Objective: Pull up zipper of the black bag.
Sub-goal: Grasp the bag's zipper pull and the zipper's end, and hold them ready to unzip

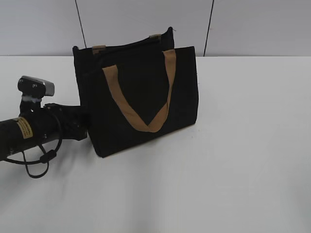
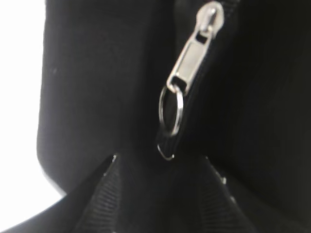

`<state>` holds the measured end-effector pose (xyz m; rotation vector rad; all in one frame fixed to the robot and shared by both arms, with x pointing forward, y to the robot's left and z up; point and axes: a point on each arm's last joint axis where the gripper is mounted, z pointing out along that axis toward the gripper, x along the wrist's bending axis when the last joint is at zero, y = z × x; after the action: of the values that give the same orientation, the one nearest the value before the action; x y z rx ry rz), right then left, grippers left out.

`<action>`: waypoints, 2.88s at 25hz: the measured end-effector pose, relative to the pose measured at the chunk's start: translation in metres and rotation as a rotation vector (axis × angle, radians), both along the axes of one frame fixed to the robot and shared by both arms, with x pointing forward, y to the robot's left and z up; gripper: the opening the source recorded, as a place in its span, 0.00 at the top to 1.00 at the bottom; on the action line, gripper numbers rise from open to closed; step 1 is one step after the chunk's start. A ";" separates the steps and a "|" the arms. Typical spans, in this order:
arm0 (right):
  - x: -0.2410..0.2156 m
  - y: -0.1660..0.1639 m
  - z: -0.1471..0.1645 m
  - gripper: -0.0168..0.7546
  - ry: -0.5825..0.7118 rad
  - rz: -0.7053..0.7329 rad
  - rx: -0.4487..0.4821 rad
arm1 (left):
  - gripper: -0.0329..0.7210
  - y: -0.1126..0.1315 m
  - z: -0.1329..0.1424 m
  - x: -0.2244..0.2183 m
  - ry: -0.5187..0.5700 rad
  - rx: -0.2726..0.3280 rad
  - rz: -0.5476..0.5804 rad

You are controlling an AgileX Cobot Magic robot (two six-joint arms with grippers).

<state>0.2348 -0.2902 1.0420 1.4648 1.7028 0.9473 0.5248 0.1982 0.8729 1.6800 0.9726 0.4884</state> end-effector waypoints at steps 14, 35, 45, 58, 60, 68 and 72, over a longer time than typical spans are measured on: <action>0.000 0.000 0.000 0.35 0.000 0.000 0.000 | 0.69 -0.005 -0.005 0.012 -0.033 -0.028 -0.028; 0.000 0.000 0.000 0.35 0.000 0.000 0.000 | 0.92 0.016 0.087 0.004 -0.102 0.033 0.155; 0.000 0.000 0.000 0.35 0.000 0.000 0.000 | 0.92 0.026 0.134 -0.013 -0.200 0.068 0.193; 0.000 0.000 0.000 0.35 -0.001 0.003 -0.006 | 0.92 0.026 0.152 -0.021 -0.275 0.055 0.181; 0.002 0.001 0.001 0.35 0.009 0.022 -0.021 | 0.92 0.026 0.154 -0.022 -0.286 0.053 0.176; 0.055 0.016 0.029 0.35 0.027 0.244 -0.054 | 0.92 0.026 0.157 -0.023 -0.300 0.049 0.172; 0.075 0.024 0.037 0.35 -0.037 0.318 -0.001 | 0.92 0.025 0.157 -0.023 -0.300 0.049 0.171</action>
<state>0.3098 -0.2662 1.0789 1.1874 1.9442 1.1305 0.5019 0.2236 1.0296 1.5185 0.8903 0.8580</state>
